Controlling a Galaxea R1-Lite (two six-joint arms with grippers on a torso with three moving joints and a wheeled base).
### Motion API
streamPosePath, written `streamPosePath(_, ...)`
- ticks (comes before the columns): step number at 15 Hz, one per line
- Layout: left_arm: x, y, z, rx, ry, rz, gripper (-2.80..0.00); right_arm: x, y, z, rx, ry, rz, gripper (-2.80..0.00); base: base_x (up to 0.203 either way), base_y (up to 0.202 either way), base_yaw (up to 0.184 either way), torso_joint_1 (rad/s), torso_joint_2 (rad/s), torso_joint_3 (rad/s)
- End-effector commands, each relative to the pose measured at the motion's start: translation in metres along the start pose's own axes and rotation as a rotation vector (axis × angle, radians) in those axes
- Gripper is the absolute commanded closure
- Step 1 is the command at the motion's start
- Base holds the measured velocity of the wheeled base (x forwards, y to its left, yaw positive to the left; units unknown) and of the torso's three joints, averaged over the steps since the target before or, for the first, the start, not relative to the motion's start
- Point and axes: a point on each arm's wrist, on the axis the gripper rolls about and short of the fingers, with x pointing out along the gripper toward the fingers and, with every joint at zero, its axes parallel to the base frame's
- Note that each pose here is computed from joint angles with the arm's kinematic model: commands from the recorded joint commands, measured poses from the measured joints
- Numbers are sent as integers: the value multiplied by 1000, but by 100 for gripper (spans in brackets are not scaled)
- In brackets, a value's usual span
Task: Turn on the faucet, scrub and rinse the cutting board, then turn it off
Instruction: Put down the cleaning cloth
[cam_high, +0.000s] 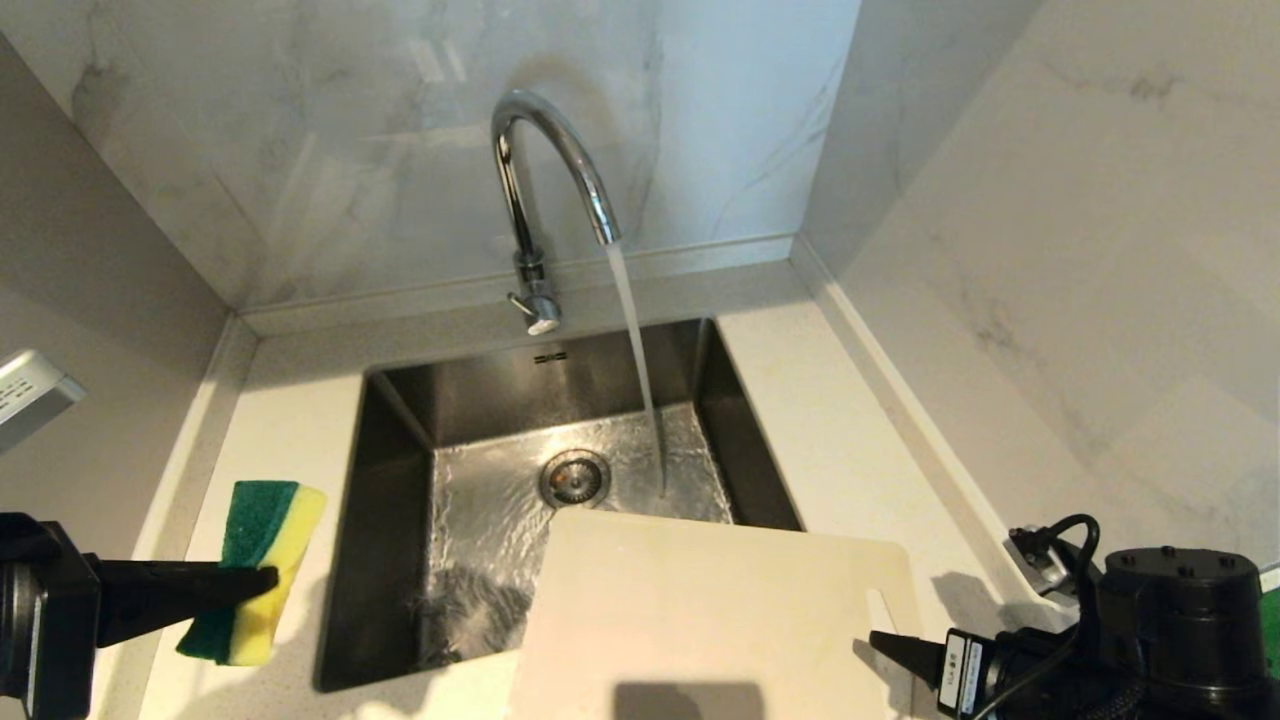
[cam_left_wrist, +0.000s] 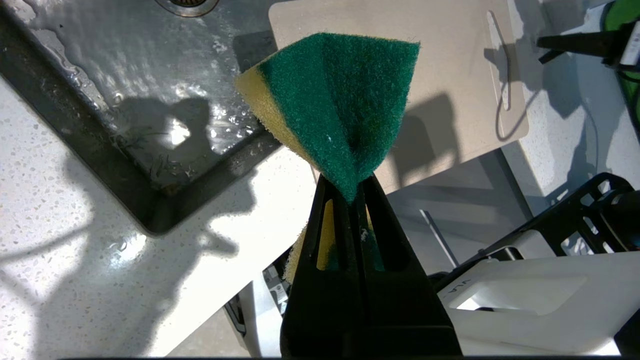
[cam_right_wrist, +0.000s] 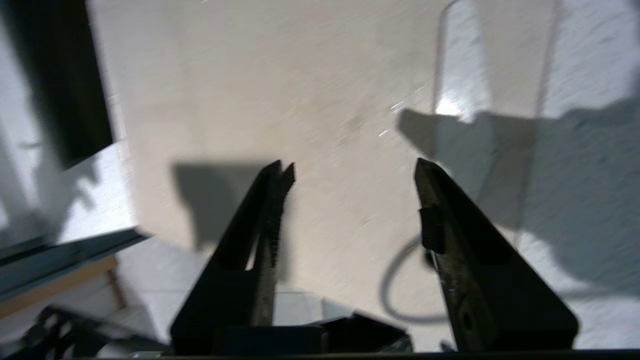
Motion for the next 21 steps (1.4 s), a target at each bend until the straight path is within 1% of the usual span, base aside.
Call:
streamPosePath(1, -1, 0, 0, 1, -6, -1, 0, -31, 15, -2, -8, -75, 98, 0, 0, 0, 0, 0, 0, 0)
streamPosePath(3, -4, 0, 0, 1, -12, -3, 0, -64, 25, -10, 17, -114, 154, 0, 0, 0, 0, 0, 0, 0)
streamPosePath(5, -3, 0, -3, -1, -3, -1, 0, -106, 33, -23, 38, -133, 182, 0, 0, 0, 0, 0, 0, 0)
streamPosePath(8, -4, 2, -8, -1, 5, 1, 0, -186, 45, -47, 92, -127, 195, 0, 0, 0, 0, 0, 0, 0)
streamPosePath(10, -6, 2, -12, -1, 5, 3, 0, -242, 49, -72, 132, -126, 198, 0, 0, 0, 0, 0, 0, 0)
streamPosePath(12, -5, 3, -15, 0, 15, 11, 0, -275, 54, -82, 199, -113, 196, 0, 0, 0, 0, 0, 0, 0)
streamPosePath(14, -6, 2, -12, 0, 3, 10, 0, -299, 61, -84, 227, -144, 222, 0, 0, 0, 0, 0, 0, 0)
streamPosePath(15, -6, 2, -10, 0, -1, 8, 0, -310, 65, -83, 231, -176, 242, 0, 0, 0, 0, 0, 0, 0)
streamPosePath(16, -5, 1, -7, 1, -3, 6, 0, -317, 72, -78, 248, -211, 239, 0, 0, 0, 0, 0, 0, 0)
streamPosePath(17, -4, 1, -5, 1, -2, 4, 0, -317, 81, -71, 279, -232, 212, 0, 0, 0, 0, 0, 0, 0)
streamPosePath(18, -3, 1, -3, 1, -5, 3, 0, -319, 90, -68, 306, -274, 195, 0, 0, 0, 0, 0, 0, 0)
streamPosePath(19, -5, 0, -2, 2, -13, 1, 0, -319, 95, -71, 323, -308, 182, 0, 0, 0, 0, 0, 0, 0)
streamPosePath(20, -6, 0, -2, 2, -20, -1, 0, -322, 95, -80, 322, -335, 183, 0, 0, 0, 0, 0, 0, 0)
streamPosePath(21, -7, 0, -2, 2, -20, 0, 0, -323, 94, -97, 322, -372, 178, 0, 0, 0, 0, 0, 0, 0)
